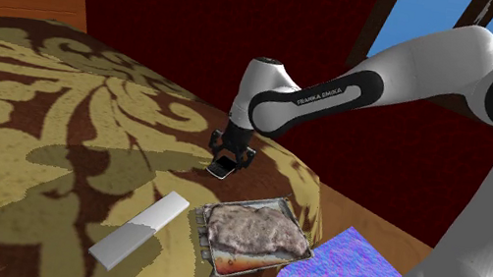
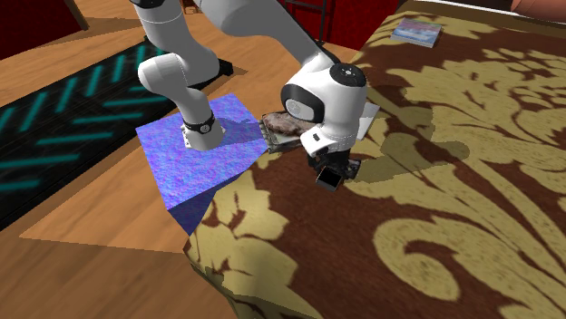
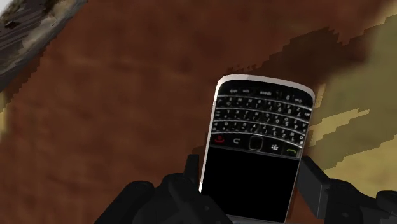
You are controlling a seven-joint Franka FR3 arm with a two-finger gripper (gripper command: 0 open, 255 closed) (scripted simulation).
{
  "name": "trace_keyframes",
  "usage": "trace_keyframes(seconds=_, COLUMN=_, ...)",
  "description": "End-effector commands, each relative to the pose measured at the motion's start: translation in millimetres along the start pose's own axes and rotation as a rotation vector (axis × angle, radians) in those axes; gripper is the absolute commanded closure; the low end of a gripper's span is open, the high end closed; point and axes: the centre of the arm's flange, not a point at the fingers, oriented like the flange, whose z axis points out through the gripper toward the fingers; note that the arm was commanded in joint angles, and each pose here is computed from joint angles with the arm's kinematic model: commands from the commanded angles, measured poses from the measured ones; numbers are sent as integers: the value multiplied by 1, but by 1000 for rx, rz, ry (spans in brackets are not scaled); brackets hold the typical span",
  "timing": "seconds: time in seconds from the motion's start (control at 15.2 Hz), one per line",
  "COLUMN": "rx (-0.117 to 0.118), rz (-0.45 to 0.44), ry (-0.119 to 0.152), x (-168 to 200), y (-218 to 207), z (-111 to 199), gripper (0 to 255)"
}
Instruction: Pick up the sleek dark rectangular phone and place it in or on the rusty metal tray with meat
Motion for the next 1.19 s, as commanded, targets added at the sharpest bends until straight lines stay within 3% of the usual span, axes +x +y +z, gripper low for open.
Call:
trace_keyframes(seconds=0.0, rx=-1, rz=0, ry=0, x=0, y=0, z=-8, gripper=255)
trace_keyframes(seconds=1.12, rx=-1, rz=0, ry=0, x=-2, y=-5, z=-97, gripper=255)
